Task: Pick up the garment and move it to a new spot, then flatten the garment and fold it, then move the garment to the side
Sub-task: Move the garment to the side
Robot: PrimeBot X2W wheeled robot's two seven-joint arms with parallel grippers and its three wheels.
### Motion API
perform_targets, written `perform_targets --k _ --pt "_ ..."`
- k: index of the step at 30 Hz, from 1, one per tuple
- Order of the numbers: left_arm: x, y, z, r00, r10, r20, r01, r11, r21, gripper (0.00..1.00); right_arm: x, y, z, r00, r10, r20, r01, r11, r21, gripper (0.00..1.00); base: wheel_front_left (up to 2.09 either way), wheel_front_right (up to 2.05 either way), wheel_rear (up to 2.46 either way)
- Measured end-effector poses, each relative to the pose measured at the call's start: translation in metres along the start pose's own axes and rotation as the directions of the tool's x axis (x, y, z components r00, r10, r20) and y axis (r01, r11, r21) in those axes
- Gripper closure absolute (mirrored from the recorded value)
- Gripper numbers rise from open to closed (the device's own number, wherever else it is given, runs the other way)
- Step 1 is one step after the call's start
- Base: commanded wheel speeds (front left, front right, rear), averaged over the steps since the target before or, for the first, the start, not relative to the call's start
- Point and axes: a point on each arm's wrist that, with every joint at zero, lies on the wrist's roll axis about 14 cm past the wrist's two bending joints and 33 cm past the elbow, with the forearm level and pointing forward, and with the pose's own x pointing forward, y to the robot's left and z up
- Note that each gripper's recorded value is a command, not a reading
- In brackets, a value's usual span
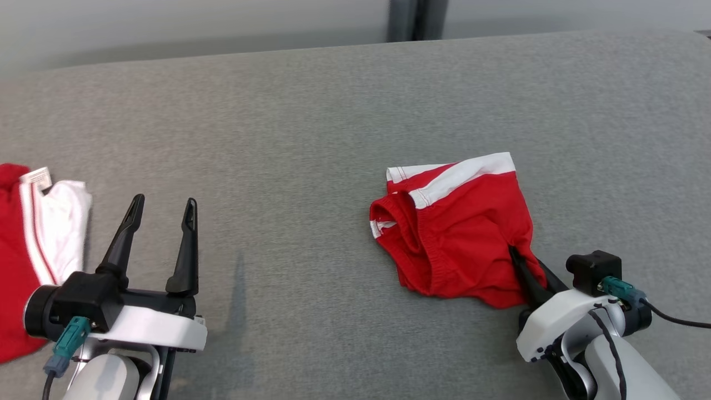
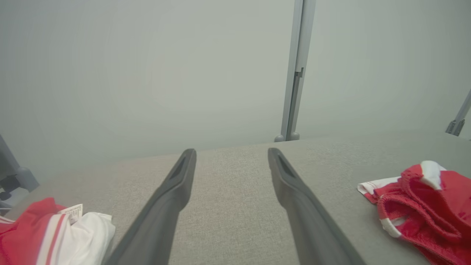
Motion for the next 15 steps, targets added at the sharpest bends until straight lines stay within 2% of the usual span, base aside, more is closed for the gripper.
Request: perform_targets --k 8,10,15 --pt "0.035 -0.063 -0.004 0.98 -0.197 0.0 0.197 0.98 -0.027 0.0 -0.044 -0.058 0.006 0.986 -0.163 0.032 0.164 0.987 -0.002 1.0 0.0 0.0 0.0" --pt "0.048 -0.09 -0.008 0.96 -0.28 -0.004 0.279 0.96 -0.028 0.0 -0.062 -0.078 0.007 0.972 -0.231 0.041 0.23 0.973 0.014 1.0 0.0 0.0 0.0" --pt "0.069 -0.138 -0.009 0.912 -0.411 0.009 0.411 0.911 -0.041 0.0 -0.081 -0.107 0.015 0.947 -0.314 0.064 0.315 0.949 0.005 1.0 0.0 0.0 0.0"
